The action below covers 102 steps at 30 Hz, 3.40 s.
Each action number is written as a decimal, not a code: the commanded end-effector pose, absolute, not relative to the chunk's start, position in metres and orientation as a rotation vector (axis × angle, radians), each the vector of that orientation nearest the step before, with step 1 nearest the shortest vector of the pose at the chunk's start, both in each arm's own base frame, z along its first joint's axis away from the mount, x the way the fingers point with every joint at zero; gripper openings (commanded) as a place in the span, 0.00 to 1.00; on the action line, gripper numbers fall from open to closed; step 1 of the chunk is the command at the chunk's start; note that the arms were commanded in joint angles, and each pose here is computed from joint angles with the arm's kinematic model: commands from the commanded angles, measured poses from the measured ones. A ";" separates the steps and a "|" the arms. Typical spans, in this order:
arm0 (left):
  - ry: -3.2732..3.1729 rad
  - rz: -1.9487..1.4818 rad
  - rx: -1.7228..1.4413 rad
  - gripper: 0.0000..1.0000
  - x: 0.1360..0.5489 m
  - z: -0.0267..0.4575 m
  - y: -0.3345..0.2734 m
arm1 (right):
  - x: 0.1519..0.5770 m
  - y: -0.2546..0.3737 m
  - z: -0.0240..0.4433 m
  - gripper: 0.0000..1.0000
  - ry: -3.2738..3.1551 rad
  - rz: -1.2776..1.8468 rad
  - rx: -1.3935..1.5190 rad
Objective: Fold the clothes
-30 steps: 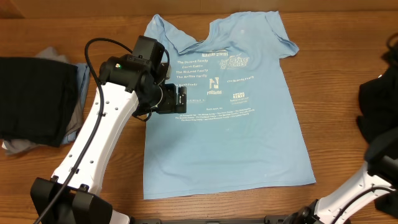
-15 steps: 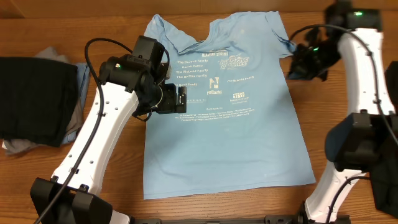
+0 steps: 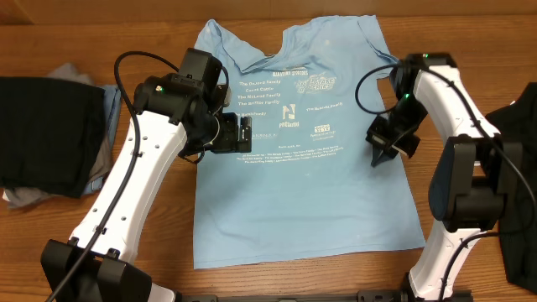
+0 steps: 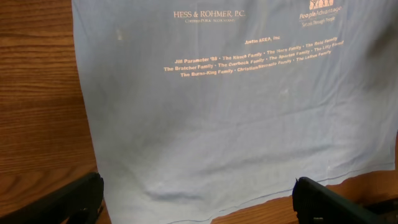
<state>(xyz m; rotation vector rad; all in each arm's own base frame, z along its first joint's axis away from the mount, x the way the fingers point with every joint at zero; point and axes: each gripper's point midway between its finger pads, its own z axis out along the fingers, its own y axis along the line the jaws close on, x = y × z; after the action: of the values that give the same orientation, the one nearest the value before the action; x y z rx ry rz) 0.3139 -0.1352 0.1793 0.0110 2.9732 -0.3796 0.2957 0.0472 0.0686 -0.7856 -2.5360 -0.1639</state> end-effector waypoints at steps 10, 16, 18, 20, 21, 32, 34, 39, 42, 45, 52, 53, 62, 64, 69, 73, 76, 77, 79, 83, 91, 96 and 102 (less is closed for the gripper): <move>2.970 -0.371 0.038 1.00 0.315 0.180 -0.137 | 0.255 0.033 0.025 0.04 -2.461 0.000 -0.873; 2.970 -0.371 0.037 1.00 0.315 0.180 -0.137 | 0.248 0.015 0.014 0.04 -2.476 0.146 -0.898; 2.970 -0.371 0.037 1.00 0.315 0.180 -0.137 | 0.246 0.011 0.007 0.04 -2.485 0.175 -0.916; 2.970 -0.371 0.037 1.00 0.315 0.180 -0.137 | 0.246 0.011 0.000 0.04 -2.497 0.170 -0.920; 2.969 -0.372 0.037 1.00 0.315 0.180 -0.137 | 0.245 0.011 -0.004 0.04 -2.502 0.170 -0.921; 2.970 -0.371 0.038 1.00 0.315 0.180 -0.137 | 0.242 -0.034 -0.015 0.04 -2.535 0.454 -1.019; 2.970 -0.371 0.037 1.00 0.315 0.180 -0.137 | 0.245 -0.044 -0.016 0.04 -2.533 0.454 -1.066; 2.970 -0.371 0.037 1.00 0.315 0.180 -0.137 | 0.262 -0.070 -0.025 0.04 -2.614 0.417 -1.081; 2.970 -0.371 0.037 1.00 0.315 0.180 -0.137 | 0.279 -0.079 -0.030 0.04 -2.703 0.381 -1.049; 2.970 -0.371 0.038 1.00 0.315 0.180 -0.137 | 0.300 -0.086 -0.030 0.04 -2.776 0.386 -1.090; 2.970 -0.371 0.037 1.00 0.315 0.180 -0.137 | 0.369 -0.117 0.004 0.04 -3.003 0.524 -1.101; 2.970 -0.371 0.037 1.00 0.315 0.180 -0.137 | 0.377 -0.125 0.012 0.04 -3.023 0.590 -1.120; 2.970 -0.371 0.038 1.00 0.315 0.180 -0.137 | 0.435 -0.156 0.063 0.04 -3.200 0.736 -1.214; 2.970 -0.371 0.037 1.00 0.315 0.180 -0.137 | 0.442 -0.156 0.077 0.04 -3.215 0.726 -1.221; 2.969 -0.372 0.037 1.00 0.315 0.180 -0.137 | 0.459 -0.116 0.116 0.04 -3.275 0.271 -1.164; 2.970 -0.371 0.037 1.00 0.315 0.180 -0.137 | 0.460 -0.078 0.132 0.04 -3.251 -0.093 -1.091; 2.937 -0.388 0.025 1.00 0.323 0.182 -0.140 | 0.455 -0.074 0.131 0.55 -3.229 -0.120 -1.079; 2.903 -0.420 0.003 1.00 0.331 0.185 -0.144 | 0.454 -0.074 0.131 0.82 -3.224 -0.119 -1.078; 2.843 -0.443 0.003 1.00 0.344 0.189 -0.148 | 0.450 -0.073 0.130 0.95 -3.209 -0.114 -1.072; 2.817 -0.448 0.008 1.00 0.350 0.191 -0.150 | 0.449 -0.073 0.130 1.00 -3.202 -0.112 -1.073; 2.687 -0.301 0.041 1.00 0.381 0.199 -0.136 | 0.452 -0.074 0.130 1.00 -3.215 -0.116 -1.077; 2.534 -0.020 0.168 0.88 0.419 0.208 -0.105 | 0.452 -0.074 0.130 1.00 -3.215 -0.116 -1.077; 2.450 -0.003 0.209 0.84 0.465 0.192 -0.104 | 0.452 -0.074 0.130 1.00 -3.215 -0.116 -1.077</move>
<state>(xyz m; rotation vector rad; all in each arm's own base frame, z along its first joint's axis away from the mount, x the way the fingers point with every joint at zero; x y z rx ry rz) 0.4394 -0.1174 0.2137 0.1612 2.4589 -0.1170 0.4465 -0.0723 0.1221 -1.0694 -3.1889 -0.0993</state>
